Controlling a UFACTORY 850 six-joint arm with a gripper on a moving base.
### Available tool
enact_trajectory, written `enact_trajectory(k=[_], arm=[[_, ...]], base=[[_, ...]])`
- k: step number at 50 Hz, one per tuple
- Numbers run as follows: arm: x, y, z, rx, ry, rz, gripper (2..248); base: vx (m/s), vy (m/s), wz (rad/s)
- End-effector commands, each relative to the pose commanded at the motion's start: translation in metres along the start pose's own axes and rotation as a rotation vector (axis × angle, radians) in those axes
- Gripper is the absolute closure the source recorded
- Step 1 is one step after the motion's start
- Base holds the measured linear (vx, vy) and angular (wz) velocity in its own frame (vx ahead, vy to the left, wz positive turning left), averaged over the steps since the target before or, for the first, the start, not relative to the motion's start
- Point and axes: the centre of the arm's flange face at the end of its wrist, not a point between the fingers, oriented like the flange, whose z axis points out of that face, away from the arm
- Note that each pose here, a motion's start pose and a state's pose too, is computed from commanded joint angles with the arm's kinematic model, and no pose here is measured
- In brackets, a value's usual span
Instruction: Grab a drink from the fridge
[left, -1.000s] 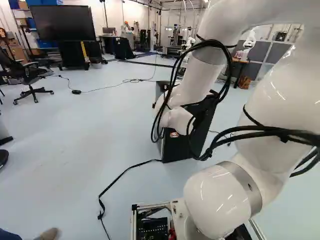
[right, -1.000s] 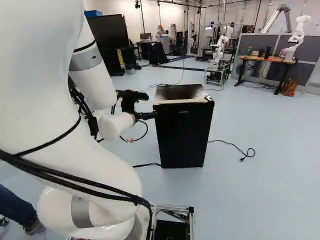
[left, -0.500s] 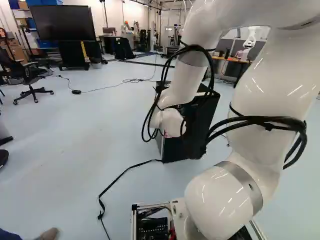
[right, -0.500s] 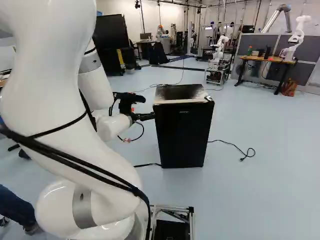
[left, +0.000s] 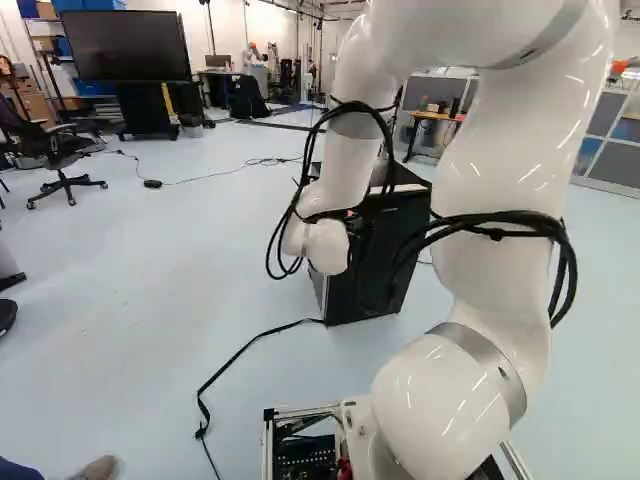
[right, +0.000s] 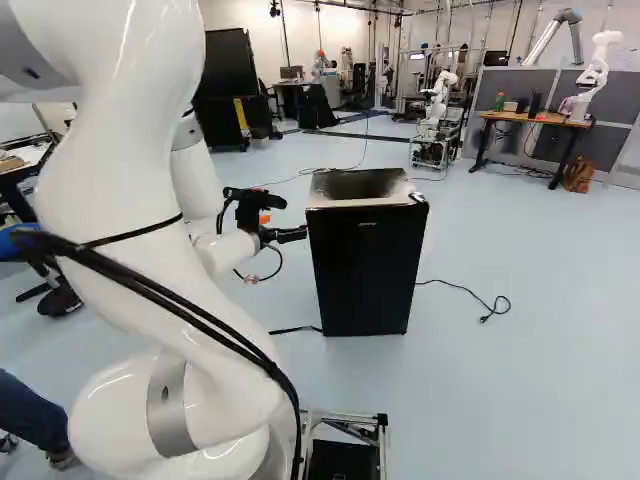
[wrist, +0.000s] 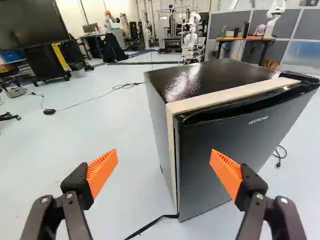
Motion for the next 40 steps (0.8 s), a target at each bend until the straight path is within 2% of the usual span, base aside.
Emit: enact_trajectory(k=[26,40], arm=[[-0.022,-0.027,0.031,-0.098,0.035,0.016,3],[-0.033,-0.039,0.047,-0.177,0.053,0.039,3]], base=[[0.000,0.000,0.000],[0.000,0.000,0.000]])
